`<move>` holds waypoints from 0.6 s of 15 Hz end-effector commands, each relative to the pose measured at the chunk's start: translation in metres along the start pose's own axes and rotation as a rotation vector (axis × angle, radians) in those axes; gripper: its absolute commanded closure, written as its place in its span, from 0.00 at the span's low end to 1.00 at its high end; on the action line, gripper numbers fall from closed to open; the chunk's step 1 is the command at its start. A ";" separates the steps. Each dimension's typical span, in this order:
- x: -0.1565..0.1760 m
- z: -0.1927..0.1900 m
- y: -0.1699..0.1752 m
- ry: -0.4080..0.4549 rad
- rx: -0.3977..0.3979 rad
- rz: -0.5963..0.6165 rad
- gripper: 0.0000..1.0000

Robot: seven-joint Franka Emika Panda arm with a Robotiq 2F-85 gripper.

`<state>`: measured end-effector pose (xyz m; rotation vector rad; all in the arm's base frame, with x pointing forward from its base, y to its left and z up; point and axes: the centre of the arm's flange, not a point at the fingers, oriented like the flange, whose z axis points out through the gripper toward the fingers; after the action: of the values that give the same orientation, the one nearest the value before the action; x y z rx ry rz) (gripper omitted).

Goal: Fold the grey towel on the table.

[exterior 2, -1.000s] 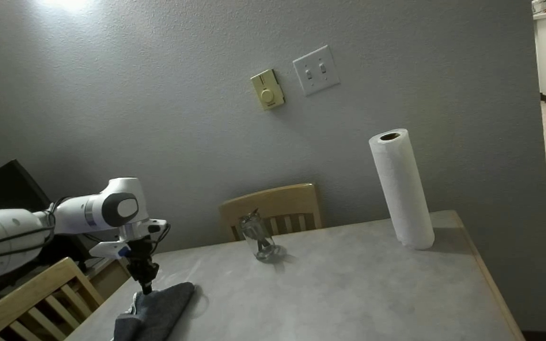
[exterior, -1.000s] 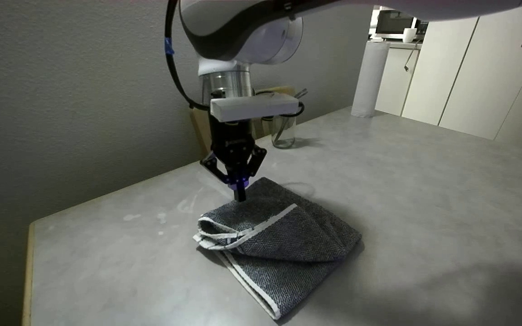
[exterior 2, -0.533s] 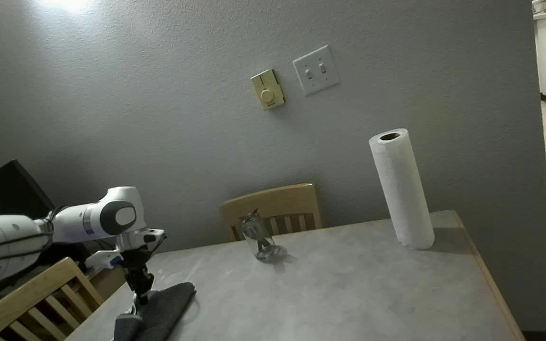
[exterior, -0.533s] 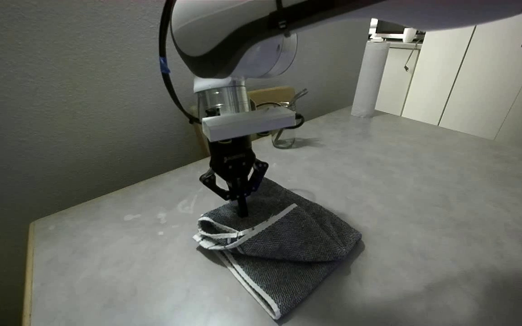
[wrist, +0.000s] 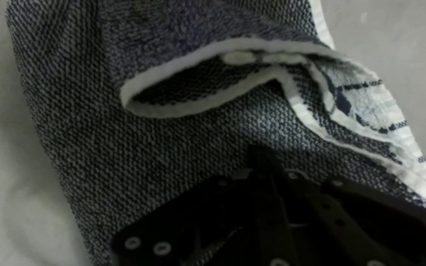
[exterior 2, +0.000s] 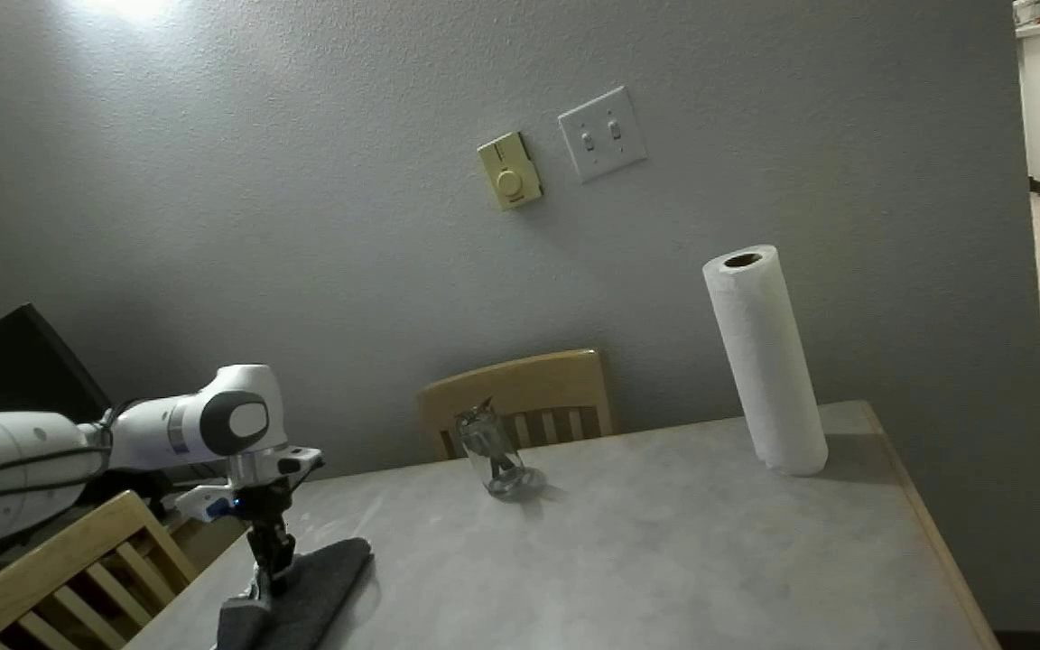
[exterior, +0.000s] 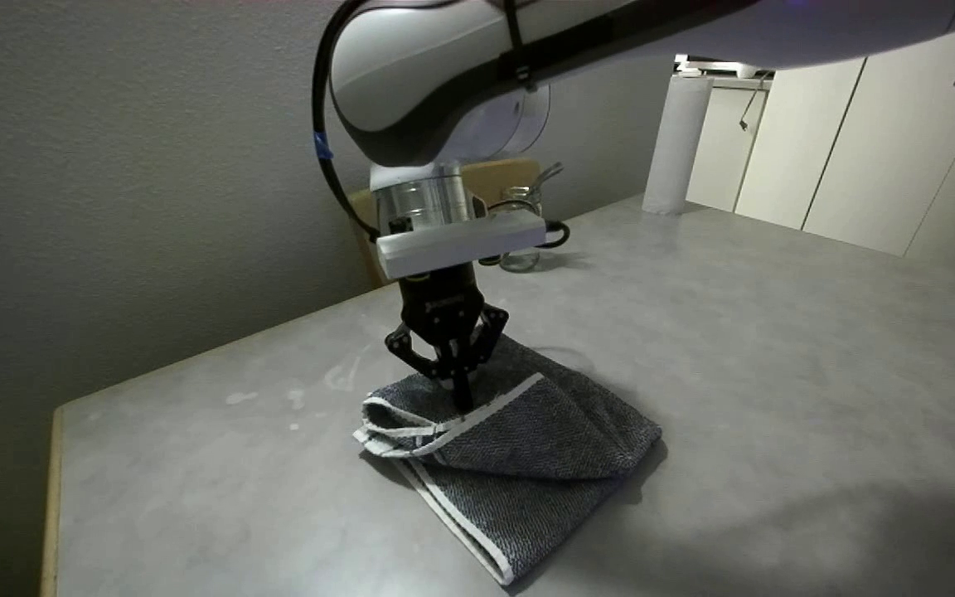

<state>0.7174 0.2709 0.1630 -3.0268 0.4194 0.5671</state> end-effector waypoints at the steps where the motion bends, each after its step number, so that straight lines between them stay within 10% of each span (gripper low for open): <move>1: -0.049 0.001 0.024 -0.076 0.008 0.074 1.00; 9: -0.076 0.006 0.021 -0.191 0.005 0.155 1.00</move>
<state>0.6912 0.2881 0.1763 -2.9509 0.6117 0.7760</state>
